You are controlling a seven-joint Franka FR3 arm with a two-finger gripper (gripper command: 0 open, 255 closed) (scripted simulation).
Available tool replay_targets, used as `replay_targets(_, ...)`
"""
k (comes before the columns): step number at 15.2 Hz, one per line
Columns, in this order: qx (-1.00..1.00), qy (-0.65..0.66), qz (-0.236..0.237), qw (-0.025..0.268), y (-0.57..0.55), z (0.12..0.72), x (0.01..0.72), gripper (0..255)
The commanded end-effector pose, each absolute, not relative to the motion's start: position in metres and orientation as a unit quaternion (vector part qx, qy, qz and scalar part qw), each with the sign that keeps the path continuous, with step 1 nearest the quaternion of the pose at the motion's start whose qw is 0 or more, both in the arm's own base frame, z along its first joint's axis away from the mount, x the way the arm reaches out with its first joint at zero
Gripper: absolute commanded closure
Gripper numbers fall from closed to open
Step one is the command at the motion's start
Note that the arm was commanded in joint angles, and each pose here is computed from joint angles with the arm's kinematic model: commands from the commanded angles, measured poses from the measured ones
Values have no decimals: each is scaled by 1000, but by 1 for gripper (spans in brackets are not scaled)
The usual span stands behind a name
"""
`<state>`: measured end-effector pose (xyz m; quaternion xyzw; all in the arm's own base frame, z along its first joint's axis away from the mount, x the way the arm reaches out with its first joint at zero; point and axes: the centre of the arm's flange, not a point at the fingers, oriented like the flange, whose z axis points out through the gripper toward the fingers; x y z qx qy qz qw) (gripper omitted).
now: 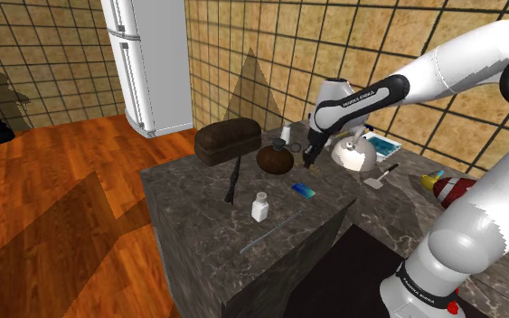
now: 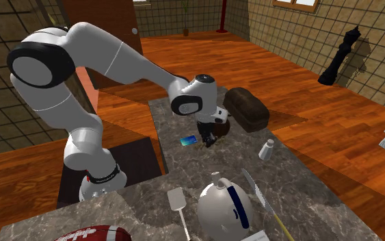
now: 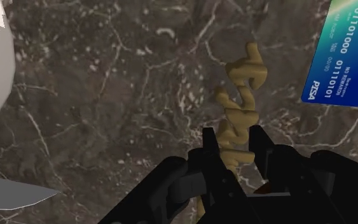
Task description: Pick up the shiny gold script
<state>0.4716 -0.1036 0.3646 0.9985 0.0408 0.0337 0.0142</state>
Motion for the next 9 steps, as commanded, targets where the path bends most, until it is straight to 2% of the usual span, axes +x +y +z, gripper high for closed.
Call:
replay_targets(1, 999, 41, 34, 14, -103, 375, 471, 255)
replay_targets(9, 999, 41, 34, 14, -103, 407, 471, 255)
